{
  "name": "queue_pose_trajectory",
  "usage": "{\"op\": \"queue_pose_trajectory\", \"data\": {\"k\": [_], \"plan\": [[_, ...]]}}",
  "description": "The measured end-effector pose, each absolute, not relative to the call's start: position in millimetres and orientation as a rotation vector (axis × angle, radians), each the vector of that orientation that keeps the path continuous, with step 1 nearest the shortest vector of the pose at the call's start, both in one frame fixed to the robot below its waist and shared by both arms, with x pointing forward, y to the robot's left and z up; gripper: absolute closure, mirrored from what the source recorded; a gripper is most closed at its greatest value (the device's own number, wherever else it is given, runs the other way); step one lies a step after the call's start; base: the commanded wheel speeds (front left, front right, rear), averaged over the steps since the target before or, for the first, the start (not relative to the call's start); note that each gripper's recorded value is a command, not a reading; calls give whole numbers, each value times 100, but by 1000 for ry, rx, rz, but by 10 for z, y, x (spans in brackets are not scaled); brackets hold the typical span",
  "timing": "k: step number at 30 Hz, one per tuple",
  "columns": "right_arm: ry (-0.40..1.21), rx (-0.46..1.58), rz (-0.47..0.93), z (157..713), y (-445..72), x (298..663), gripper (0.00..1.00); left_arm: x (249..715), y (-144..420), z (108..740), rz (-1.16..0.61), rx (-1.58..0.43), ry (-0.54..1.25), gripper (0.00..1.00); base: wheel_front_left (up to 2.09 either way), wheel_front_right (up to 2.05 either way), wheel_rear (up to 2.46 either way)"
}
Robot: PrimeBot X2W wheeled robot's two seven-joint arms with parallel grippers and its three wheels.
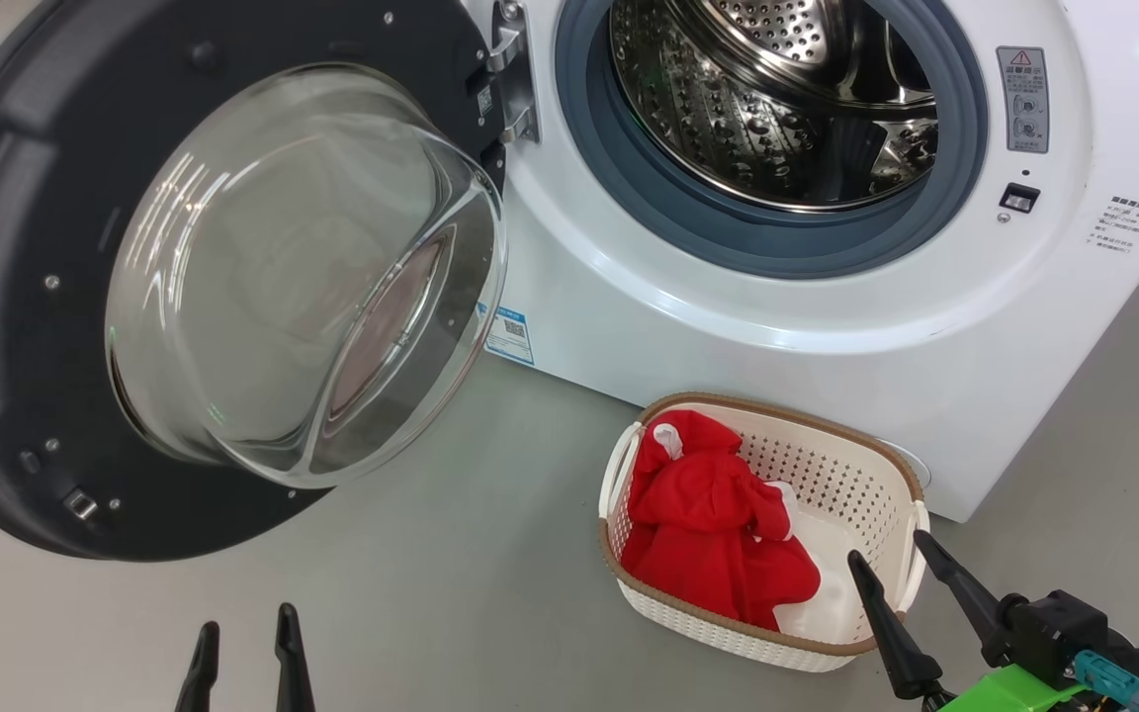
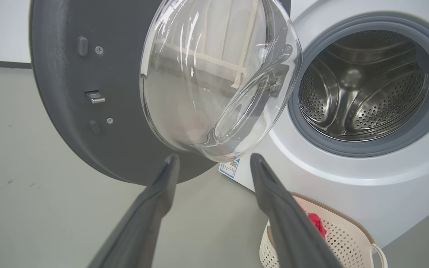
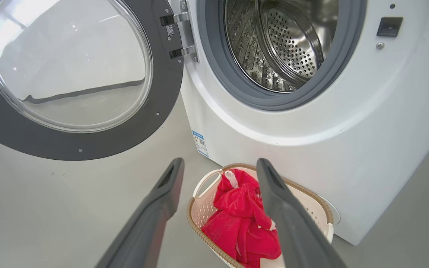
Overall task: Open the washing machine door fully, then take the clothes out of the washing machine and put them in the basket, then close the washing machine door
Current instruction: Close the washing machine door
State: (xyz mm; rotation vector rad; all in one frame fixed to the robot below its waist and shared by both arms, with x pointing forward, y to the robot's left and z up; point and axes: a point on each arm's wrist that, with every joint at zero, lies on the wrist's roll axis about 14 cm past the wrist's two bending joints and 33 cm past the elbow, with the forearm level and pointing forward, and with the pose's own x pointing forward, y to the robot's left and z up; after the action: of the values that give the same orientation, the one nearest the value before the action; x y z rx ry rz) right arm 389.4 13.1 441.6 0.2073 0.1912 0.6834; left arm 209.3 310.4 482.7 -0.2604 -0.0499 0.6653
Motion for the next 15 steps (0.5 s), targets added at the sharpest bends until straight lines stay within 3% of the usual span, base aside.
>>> {"op": "queue_pose_trajectory", "data": {"k": [5,6,10,15], "plan": [[191,209,682,4419,128,3894,0,2094,3108,4827,667,-266,-52,0,0,0,0],[191,209,681,4417,126,3895,0,2094,3110,4826,667,-267,-51,15,0,0,0],[193,211,678,4407,119,3903,0,2101,3107,4822,663,-284,-54,100,0,0,0],[196,217,671,4393,112,3922,0,2123,3182,4950,659,-282,-100,100,0,0,0]]}}
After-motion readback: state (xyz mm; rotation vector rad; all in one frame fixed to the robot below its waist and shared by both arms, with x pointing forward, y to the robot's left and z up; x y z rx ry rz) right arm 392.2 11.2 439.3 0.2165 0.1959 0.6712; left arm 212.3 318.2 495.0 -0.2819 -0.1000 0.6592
